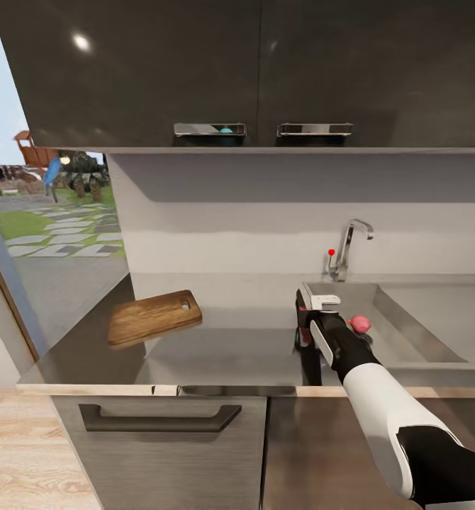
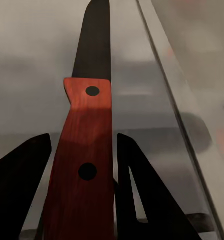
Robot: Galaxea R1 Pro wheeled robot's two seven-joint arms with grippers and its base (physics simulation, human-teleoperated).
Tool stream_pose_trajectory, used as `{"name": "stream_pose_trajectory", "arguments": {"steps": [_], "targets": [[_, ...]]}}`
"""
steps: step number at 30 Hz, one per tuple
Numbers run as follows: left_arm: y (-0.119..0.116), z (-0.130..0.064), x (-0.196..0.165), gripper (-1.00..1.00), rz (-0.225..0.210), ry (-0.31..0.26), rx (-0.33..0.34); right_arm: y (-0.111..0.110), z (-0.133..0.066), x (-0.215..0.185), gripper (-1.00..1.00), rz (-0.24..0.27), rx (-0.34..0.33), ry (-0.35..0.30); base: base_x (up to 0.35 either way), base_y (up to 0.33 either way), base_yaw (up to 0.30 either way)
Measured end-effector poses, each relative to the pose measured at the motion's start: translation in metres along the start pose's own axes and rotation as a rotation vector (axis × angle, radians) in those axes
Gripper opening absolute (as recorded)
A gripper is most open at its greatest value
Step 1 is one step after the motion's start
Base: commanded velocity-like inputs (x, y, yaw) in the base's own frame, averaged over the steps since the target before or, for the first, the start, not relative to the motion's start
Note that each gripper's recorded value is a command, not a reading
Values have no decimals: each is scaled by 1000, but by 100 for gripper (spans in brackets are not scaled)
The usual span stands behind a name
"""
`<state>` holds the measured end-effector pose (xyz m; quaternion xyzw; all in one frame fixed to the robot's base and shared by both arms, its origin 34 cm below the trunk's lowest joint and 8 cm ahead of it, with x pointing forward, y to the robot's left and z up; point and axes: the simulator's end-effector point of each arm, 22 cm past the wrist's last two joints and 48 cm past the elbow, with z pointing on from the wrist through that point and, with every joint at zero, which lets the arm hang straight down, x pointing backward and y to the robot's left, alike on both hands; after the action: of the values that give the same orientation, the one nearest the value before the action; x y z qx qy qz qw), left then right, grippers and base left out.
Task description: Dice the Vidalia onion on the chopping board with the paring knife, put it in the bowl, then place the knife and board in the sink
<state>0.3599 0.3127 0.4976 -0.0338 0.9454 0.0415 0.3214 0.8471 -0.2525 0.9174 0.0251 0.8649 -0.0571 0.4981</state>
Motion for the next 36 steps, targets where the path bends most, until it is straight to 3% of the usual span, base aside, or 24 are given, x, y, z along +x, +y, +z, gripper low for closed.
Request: {"name": "stream_pose_trajectory", "arguments": {"steps": [2,3,28,36], "targets": [[0,0,0,100,0,1,0,0,0,0,-100,-1,0,0,0,0,0],[0,0,1,100,0,1,0,0,0,0,100,0,0,0,0,0,0],[0,0,0,100,0,0,0,0,0,-1,100,0,2,-3,0,0,0],[0,0,0,100,0,0,0,-2,-11,-30,100,6,9,-53,0,0,0]]}}
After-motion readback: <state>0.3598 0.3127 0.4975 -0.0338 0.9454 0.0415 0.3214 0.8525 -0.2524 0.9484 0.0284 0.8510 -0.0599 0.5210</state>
